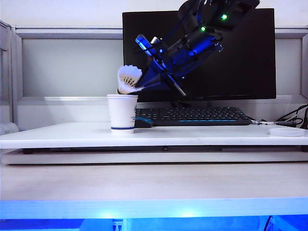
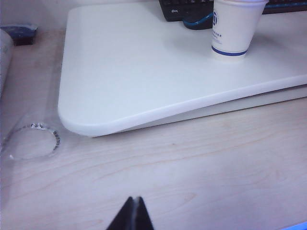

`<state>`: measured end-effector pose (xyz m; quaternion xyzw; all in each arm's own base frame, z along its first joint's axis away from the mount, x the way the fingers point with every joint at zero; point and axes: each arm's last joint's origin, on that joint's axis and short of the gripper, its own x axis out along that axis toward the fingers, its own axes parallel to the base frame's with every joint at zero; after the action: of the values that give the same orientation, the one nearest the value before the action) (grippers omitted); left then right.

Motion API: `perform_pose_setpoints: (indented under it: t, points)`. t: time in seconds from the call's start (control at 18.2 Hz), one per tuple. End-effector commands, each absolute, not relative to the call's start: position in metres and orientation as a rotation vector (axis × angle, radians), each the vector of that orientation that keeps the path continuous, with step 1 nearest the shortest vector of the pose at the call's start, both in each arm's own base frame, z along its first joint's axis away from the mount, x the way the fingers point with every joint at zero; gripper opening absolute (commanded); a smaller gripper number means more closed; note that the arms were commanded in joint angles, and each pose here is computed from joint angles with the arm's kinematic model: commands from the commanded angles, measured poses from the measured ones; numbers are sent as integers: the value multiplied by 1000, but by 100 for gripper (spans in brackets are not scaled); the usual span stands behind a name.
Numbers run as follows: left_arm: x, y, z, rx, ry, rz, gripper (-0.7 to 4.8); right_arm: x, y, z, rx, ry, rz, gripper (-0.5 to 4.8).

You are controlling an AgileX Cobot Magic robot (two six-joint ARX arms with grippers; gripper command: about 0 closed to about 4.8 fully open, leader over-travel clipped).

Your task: Pick up the badminton from the table and put it into the white paper cup.

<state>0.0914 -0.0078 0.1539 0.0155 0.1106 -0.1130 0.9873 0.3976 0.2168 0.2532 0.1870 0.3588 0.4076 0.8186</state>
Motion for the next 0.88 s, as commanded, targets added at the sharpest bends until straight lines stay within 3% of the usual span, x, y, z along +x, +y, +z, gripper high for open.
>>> perform_pose_setpoints:
  t: [0.05,0.16,0.27,0.38,0.55,0.88]
  points:
    - [91,-8,152,31,241,-222,-5,397,218,258,404,749,886,117]
    - [91,-8,152,31,241,-222,-5,397,218,258,405,748,891,119]
    - [91,-8,152,31,241,-222,-5,397,219,259,405,736,898,192]
    - [91,-8,152,31,241,-222,-5,398,219,263,405,723,904,213]
    - [91,-8,151,31,241,-223,-5,402,221,280,401,653,922,334]
    - [91,-8,151,31,241,-226,-4,402,217,306,275,506,842,383]
